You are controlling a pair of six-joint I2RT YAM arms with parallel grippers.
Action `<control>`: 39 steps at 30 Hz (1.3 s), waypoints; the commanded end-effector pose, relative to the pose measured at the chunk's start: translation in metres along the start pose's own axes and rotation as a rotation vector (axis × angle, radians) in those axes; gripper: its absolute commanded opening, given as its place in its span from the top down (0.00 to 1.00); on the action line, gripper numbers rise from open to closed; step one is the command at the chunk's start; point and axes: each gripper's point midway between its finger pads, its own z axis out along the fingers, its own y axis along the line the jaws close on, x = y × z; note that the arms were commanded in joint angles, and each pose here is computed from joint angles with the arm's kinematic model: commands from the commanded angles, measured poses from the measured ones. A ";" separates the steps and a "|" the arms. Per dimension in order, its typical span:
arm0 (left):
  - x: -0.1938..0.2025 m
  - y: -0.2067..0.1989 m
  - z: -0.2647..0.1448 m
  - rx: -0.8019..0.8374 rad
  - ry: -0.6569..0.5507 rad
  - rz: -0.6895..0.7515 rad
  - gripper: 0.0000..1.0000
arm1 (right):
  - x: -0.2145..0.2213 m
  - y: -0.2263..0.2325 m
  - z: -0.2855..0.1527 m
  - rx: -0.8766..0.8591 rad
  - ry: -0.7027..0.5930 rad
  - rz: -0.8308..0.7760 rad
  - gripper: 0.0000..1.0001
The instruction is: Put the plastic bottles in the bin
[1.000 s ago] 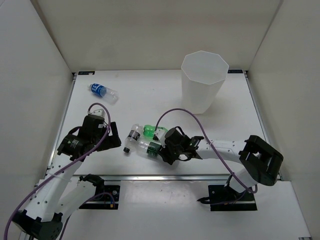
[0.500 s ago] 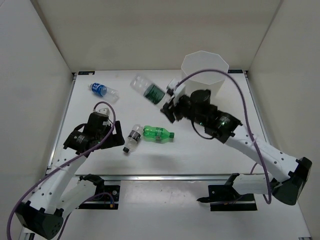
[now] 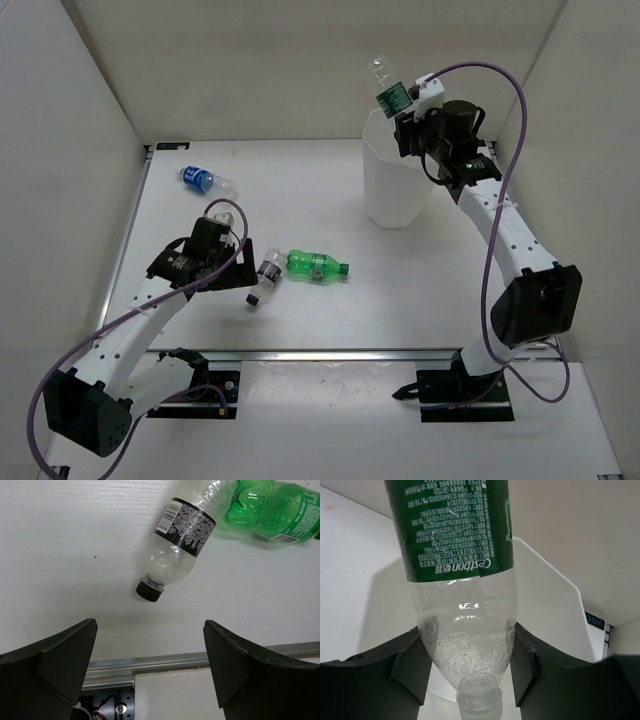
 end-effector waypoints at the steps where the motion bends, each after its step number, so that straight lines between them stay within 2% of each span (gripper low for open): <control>1: -0.009 -0.012 0.008 0.052 -0.025 0.027 0.01 | -0.043 -0.016 0.000 -0.018 -0.134 0.019 0.47; 2: -0.011 -0.012 0.011 0.047 -0.026 0.033 0.01 | -0.037 -0.017 0.005 -0.024 -0.123 0.021 0.33; 7: -0.019 -0.019 0.026 0.049 -0.006 0.094 0.01 | -0.049 -0.027 0.001 -0.005 -0.159 0.028 0.01; 11: -0.022 -0.022 0.039 0.052 0.006 0.128 0.01 | -0.071 -0.033 -0.019 0.041 -0.165 0.022 0.01; 13: -0.022 -0.024 0.045 0.068 0.007 0.131 0.01 | -0.076 -0.045 -0.036 0.124 -0.144 0.052 0.00; 16: -0.017 -0.027 0.053 0.073 0.023 0.161 0.01 | -0.057 -0.058 -0.068 0.236 -0.071 0.223 0.01; 18: -0.015 -0.029 0.059 0.076 0.033 0.181 0.01 | -0.021 -0.064 -0.093 0.291 0.026 0.357 0.01; 21: -0.009 -0.036 0.069 0.104 0.053 0.193 0.01 | 0.030 -0.083 -0.136 0.362 0.090 0.556 0.01; 24: -0.011 -0.041 0.079 0.108 0.060 0.216 0.02 | 0.095 -0.087 -0.174 0.457 0.225 0.662 0.01; 27: -0.007 -0.041 0.090 0.087 0.085 0.236 0.01 | 0.135 -0.086 -0.203 0.552 0.350 0.667 0.01; 30: -0.003 -0.034 0.103 0.060 0.111 0.229 0.02 | 0.173 -0.078 -0.218 0.574 0.457 0.693 0.01; 33: 0.004 -0.032 0.112 0.038 0.128 0.237 0.02 | 0.185 -0.066 -0.218 0.552 0.465 0.697 0.00; 35: 0.006 -0.032 0.117 0.033 0.127 0.235 0.07 | 0.183 -0.063 -0.216 0.536 0.447 0.688 0.01; 37: 0.004 -0.030 0.118 0.028 0.119 0.224 0.28 | 0.186 -0.063 -0.217 0.541 0.454 0.693 0.01; 38: 0.000 -0.030 0.117 0.023 0.107 0.217 0.33 | 0.182 -0.062 -0.215 0.530 0.448 0.685 0.00; 39: -0.005 -0.029 0.114 0.018 0.087 0.205 0.42 | 0.186 -0.064 -0.218 0.548 0.457 0.684 0.01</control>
